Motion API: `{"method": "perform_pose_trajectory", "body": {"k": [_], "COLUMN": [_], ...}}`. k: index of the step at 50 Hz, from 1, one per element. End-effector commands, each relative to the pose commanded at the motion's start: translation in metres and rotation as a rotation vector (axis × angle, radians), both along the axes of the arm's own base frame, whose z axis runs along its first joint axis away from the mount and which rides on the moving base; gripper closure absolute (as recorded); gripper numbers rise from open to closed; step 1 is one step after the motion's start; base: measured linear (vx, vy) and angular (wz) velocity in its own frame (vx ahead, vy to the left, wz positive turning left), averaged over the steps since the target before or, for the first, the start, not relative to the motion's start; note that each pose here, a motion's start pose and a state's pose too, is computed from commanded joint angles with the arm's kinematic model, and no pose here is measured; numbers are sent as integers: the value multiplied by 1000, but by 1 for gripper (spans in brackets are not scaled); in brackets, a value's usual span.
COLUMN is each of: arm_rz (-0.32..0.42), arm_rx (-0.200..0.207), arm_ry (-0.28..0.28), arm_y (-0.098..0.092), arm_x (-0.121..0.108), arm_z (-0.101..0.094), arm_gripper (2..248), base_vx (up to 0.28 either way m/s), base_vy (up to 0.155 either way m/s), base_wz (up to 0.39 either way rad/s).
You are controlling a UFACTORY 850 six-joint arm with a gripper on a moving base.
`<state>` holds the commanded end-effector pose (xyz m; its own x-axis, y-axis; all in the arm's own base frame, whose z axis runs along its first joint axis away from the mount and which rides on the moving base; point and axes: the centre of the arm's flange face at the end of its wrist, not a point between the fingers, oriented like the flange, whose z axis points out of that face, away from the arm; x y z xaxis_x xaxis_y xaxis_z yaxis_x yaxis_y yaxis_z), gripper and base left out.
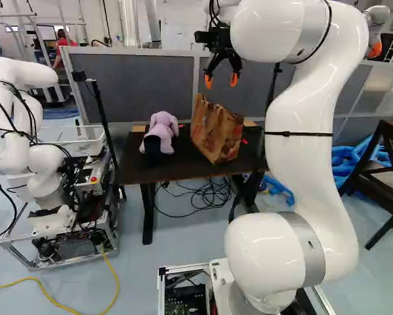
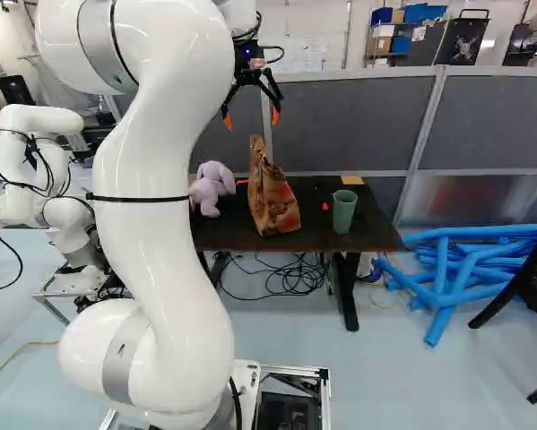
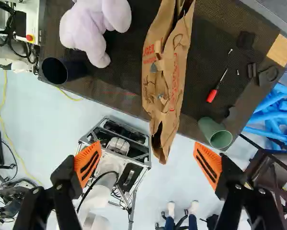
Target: Pick up the bag on the ground and place it on the table
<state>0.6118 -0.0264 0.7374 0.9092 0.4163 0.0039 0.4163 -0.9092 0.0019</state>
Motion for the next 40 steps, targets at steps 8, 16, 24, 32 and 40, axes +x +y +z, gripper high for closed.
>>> {"method": "perform_pose_trajectory", "body": {"k": [8,16,24,32,40], "arm_rz": [0,0,0,0,0], "arm_rx": [0,0,0,0,0], "arm_ry": [0,0,0,0,0], "arm_y": [0,0,0,0,0], "arm_x": [0,0,0,0,0], "arm_z": [0,0,0,0,0], "arm_gripper": [3,3,3,3,3], "base_vx": [0,0,0,-4,-61], "base_vy": [0,0,0,0,0], "base_wz": [0,0,0,1,7]}}
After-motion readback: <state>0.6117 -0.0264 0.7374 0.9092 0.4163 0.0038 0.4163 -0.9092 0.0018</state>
